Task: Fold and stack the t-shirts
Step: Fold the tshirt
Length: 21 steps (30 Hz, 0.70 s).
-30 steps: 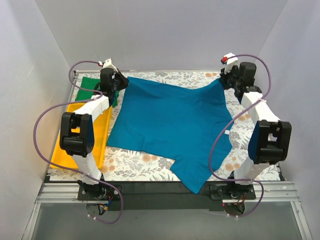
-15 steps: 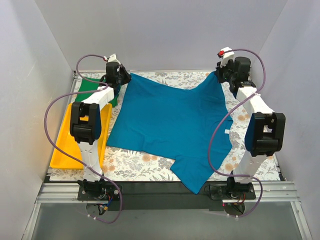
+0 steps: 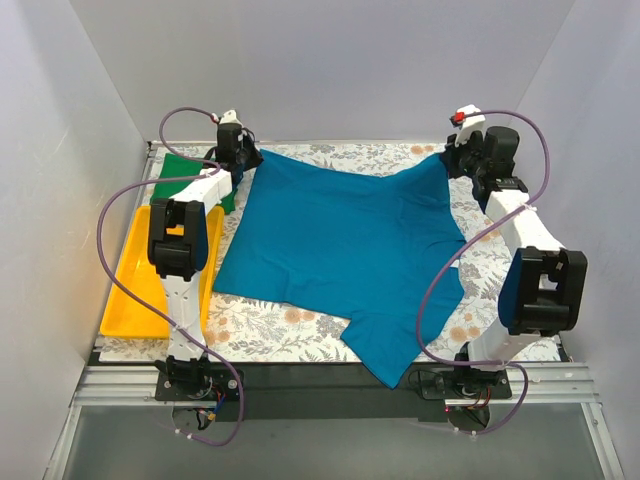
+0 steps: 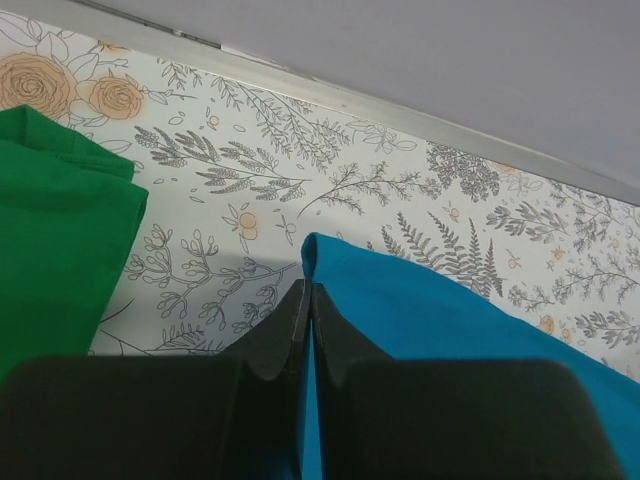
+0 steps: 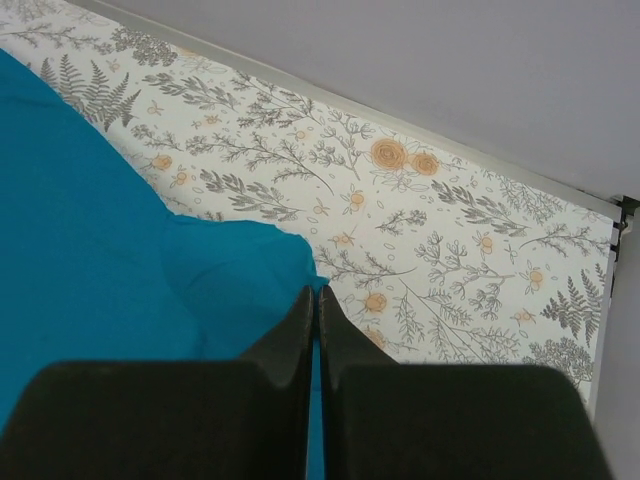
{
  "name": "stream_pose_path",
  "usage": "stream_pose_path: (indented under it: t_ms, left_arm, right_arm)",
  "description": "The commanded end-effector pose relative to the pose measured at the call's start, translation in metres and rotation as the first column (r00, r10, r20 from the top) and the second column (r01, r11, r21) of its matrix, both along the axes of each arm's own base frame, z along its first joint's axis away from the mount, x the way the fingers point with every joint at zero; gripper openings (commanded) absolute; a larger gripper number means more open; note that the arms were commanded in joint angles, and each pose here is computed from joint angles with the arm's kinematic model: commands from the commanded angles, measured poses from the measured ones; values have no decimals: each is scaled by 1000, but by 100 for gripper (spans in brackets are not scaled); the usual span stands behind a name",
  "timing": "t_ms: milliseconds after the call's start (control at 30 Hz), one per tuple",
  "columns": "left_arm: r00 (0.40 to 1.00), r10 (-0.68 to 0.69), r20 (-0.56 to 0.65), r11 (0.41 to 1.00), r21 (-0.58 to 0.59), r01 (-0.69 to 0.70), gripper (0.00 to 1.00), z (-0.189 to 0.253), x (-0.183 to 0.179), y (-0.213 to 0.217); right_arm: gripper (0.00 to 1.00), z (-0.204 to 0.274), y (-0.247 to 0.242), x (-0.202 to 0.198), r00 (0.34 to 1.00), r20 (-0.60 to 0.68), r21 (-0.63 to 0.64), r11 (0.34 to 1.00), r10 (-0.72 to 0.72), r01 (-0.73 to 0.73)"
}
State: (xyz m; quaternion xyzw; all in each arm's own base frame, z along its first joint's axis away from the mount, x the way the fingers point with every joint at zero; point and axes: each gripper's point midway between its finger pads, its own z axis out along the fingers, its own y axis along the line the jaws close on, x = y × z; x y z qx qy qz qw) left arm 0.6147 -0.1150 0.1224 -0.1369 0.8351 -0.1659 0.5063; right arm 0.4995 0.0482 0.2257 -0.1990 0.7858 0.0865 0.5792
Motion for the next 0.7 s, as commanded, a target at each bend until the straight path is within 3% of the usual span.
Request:
stream_pose_path:
  t_ms: [0, 667]
  left_arm:
    - [998, 29, 47, 999, 27, -31, 0, 26, -2, 13]
    - [990, -2, 139, 999, -32, 6, 0, 55, -49, 28]
  right_arm:
    - [1, 25, -2, -13, 997, 72, 19, 1000, 9, -10]
    - [1, 3, -9, -69, 999, 40, 26, 1000, 3, -4]
